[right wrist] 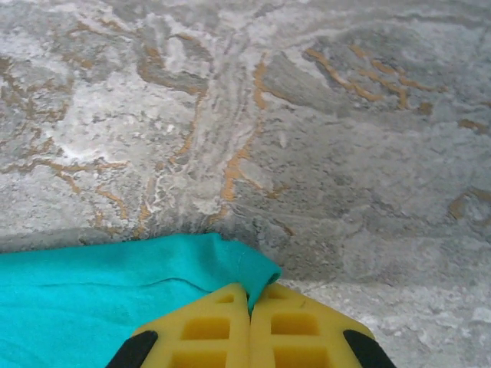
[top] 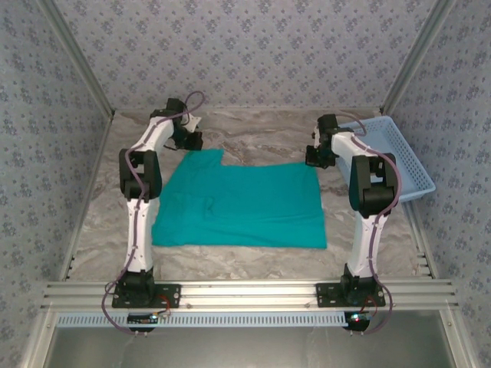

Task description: Fold the inside-out t-shirt

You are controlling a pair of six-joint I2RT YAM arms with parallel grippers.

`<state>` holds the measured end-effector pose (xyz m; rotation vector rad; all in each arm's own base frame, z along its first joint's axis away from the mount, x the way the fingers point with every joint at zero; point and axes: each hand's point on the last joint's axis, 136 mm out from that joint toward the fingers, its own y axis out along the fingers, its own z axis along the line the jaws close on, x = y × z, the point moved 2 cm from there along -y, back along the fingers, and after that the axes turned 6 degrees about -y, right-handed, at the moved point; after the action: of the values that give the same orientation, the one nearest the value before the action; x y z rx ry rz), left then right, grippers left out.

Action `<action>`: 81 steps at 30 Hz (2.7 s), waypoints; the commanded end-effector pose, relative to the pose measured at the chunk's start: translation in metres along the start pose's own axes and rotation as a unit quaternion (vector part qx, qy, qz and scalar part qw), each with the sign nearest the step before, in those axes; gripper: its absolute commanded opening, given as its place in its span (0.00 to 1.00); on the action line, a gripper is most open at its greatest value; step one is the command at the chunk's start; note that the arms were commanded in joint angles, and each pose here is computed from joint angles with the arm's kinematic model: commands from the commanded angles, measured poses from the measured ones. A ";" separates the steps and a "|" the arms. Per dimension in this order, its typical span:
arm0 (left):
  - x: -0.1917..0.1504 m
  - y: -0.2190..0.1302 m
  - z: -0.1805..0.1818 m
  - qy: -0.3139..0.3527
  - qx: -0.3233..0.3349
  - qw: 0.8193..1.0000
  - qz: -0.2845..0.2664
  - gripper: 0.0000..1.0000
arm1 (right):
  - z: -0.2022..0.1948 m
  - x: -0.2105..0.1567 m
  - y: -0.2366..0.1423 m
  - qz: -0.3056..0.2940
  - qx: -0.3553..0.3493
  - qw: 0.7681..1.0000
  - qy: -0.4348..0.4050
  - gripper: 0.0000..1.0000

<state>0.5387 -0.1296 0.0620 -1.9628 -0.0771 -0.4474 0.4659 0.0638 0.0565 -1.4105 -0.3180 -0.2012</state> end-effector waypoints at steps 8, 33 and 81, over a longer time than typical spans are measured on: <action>0.023 -0.101 -0.058 0.140 -0.087 0.975 -0.151 0.00 | 0.026 0.015 -0.056 -0.116 -0.003 0.985 -0.127 0.00; -0.090 -0.169 -0.097 0.186 -0.072 0.968 -0.154 0.00 | 0.025 -0.078 -0.100 -0.120 0.003 0.991 -0.062 0.00; -0.180 -0.105 0.023 -0.389 0.121 0.911 -0.059 0.56 | 0.438 -0.164 -0.070 -0.193 0.195 0.804 -0.527 0.59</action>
<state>0.3292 -0.0408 0.0791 -1.7860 -0.6735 0.3219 0.2382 0.4612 0.1240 -0.8663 -1.3790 0.3570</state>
